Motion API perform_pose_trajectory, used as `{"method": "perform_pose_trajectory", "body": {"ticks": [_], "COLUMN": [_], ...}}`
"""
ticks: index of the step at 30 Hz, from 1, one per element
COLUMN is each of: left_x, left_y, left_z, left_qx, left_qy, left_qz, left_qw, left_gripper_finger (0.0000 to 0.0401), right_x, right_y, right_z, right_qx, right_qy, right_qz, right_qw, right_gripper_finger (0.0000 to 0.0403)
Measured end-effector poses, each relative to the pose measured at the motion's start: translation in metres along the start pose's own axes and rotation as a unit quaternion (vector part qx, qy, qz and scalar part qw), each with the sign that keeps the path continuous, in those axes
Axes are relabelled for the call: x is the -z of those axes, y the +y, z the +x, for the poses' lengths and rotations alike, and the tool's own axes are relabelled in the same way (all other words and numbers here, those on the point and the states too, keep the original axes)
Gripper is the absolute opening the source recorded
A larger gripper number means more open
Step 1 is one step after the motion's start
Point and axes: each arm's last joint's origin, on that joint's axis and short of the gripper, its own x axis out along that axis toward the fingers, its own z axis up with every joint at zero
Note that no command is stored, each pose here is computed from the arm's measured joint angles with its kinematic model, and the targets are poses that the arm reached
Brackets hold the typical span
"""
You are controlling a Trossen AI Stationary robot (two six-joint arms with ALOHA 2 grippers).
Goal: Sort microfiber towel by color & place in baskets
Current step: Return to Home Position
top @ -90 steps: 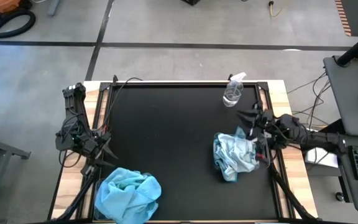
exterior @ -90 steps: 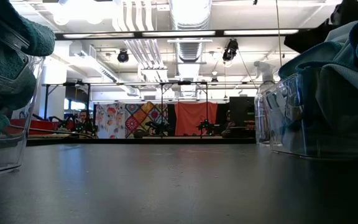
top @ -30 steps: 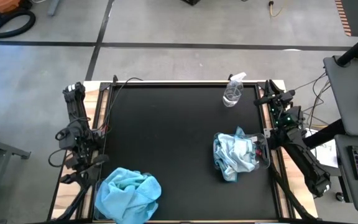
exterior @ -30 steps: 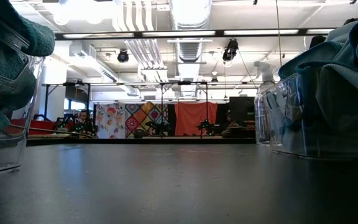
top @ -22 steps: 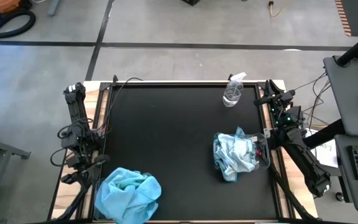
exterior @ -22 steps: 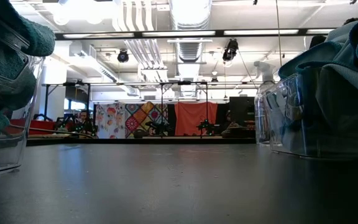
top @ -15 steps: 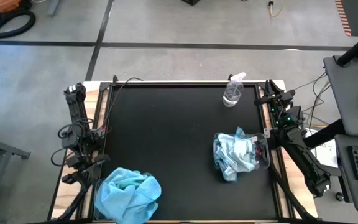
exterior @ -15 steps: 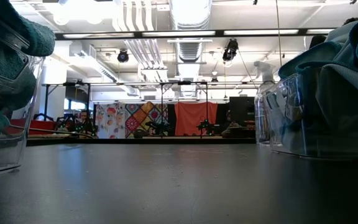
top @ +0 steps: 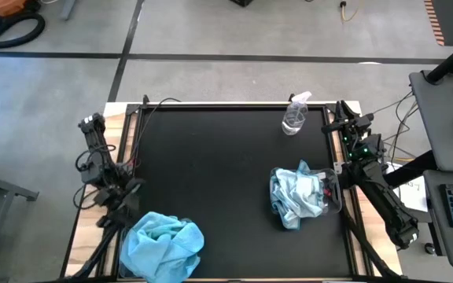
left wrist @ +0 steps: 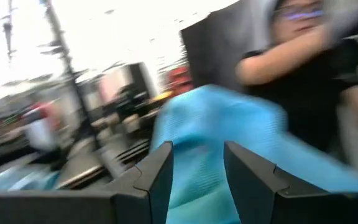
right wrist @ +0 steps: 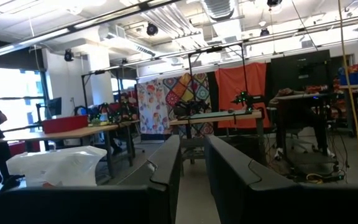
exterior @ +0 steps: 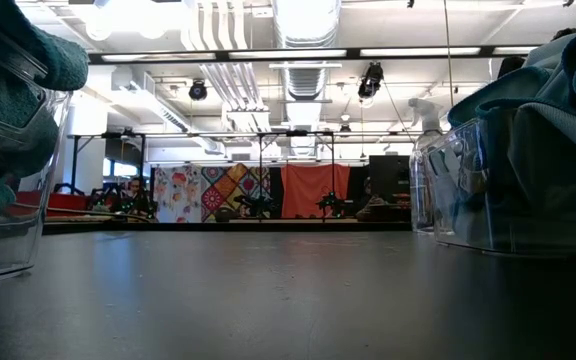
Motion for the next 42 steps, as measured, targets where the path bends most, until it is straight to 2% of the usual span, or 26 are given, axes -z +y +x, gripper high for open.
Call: {"method": "perform_pose_trajectory", "body": {"ticks": [5,9,15,17,20,22,28,34,42], "left_x": [0.006,0.008,0.013,0.018,0.028,0.03,0.032,0.031,0.032], "left_y": [0.017,0.029,0.049,0.056,0.066,0.072,0.088,0.1,0.111], "left_z": [0.0,-0.001,-0.005,-0.008,-0.016,-0.02,-0.032,-0.05,-0.071], "left_qx": [-0.129,-0.196,-0.295,-0.344,-0.426,-0.469,-0.54,-0.626,-0.729], "left_qy": [0.038,0.049,0.088,0.118,0.157,0.159,0.169,0.169,0.119], "left_qz": [0.002,0.015,0.07,0.073,0.033,0.015,0.021,0.027,-0.025], "left_qw": [0.991,0.979,0.949,0.929,0.89,0.869,0.824,0.761,0.674], "left_gripper_finger": [0.0127,0.0127,0.0127,0.0127,0.0127,0.0127,0.0127,0.0127,0.0127], "right_x": [0.0,0.0,0.0,0.0,0.0,0.0,0.0,0.0,0.0], "right_y": [0.0,0.0,0.0,0.0,0.0,0.0,0.0,0.0,0.0], "right_z": [0.0,0.0,0.0,0.0,0.0,0.0,0.0,0.0,0.0], "right_qx": [0.0,0.0,0.0,0.0,0.0,0.0,0.0,0.0,0.0], "right_qy": [0.0,0.0,0.0,0.0,0.0,0.0,0.0,0.0,0.0], "right_qz": [0.0,0.0,0.0,0.0,0.0,0.0,0.0,0.0,0.0], "right_qw": [1.0,1.0,1.0,1.0,1.0,1.0,1.0,1.0,1.0], "right_gripper_finger": [0.0068,0.0068,0.0068,0.0068,0.0068,0.0068,0.0068,0.0068,0.0068]}}
